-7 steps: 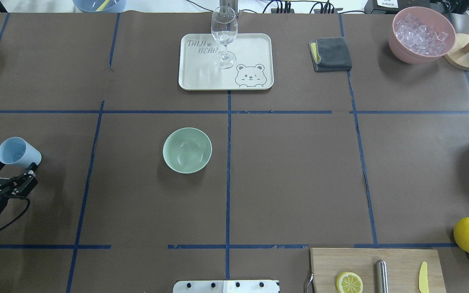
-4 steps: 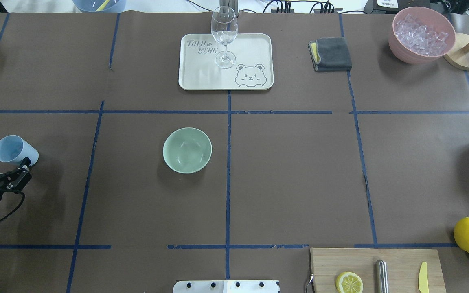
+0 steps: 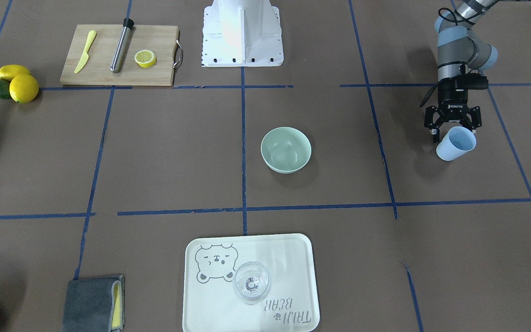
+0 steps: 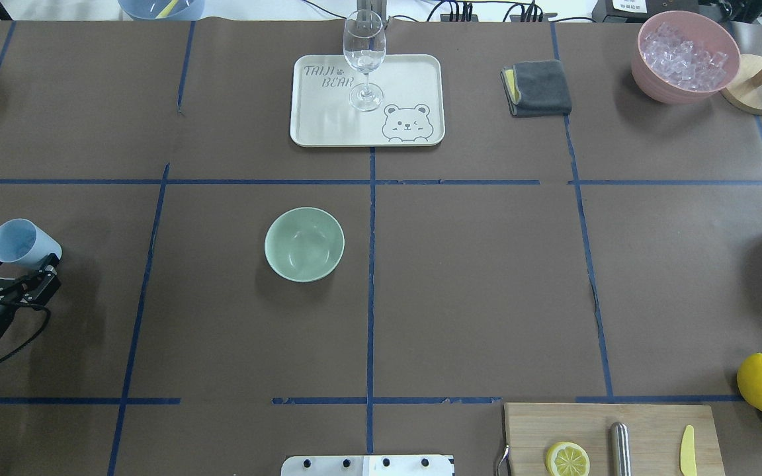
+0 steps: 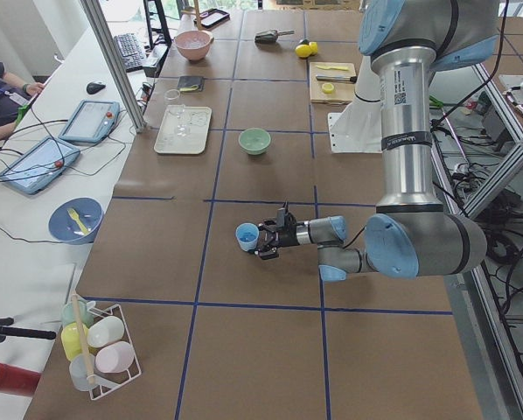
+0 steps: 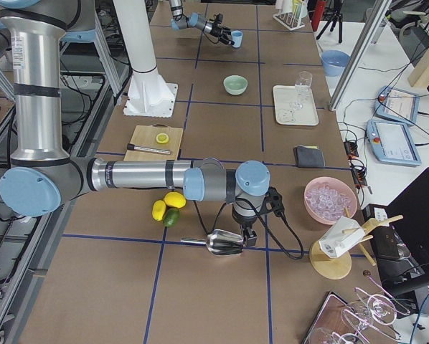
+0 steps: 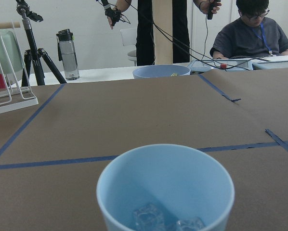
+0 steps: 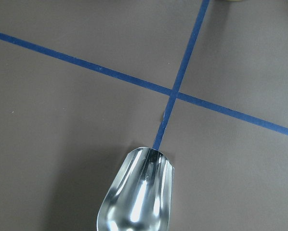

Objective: Pour ice into bowl

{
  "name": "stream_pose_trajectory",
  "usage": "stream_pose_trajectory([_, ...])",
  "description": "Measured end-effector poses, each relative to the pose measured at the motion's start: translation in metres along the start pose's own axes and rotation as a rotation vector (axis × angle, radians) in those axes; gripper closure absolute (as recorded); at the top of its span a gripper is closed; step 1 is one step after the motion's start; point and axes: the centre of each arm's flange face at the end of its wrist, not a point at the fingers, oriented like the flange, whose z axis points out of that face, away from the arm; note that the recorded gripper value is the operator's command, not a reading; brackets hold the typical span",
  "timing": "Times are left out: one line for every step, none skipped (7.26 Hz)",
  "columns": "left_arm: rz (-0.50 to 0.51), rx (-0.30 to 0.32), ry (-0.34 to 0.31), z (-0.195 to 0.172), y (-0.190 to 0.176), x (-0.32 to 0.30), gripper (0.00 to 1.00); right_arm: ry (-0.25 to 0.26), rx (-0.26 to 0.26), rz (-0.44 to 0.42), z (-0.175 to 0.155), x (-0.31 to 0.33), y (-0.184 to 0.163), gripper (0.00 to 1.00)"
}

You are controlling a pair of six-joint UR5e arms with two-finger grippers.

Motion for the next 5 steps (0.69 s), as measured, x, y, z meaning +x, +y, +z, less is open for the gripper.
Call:
stream_pose_trajectory([0.0,-0.006,-0.009,0.005,-0.002,-0.006,0.0,0.001,0.0,-0.001,0.0,0.0,-0.001,0.0])
stream_pose_trajectory([0.002,-0.007,-0.022,0.01,-0.003,-0.012,0.0,0.001,0.001,0.0,0.0,0.0,-0.001,0.0])
stream_pose_trajectory([-0.002,-0.003,-0.028,0.016,-0.003,-0.011,0.0,0.002,0.0,0.0,0.0,0.0,-0.001,0.0])
stream_pose_trajectory([-0.008,0.002,-0.028,0.024,-0.001,-0.003,0.0,0.002,0.0,0.0,0.0,0.0,-0.002,0.0])
stream_pose_trajectory([-0.012,0.004,-0.027,0.03,0.004,0.004,0.0,0.003,0.001,0.0,-0.001,0.0,-0.002,0.0])
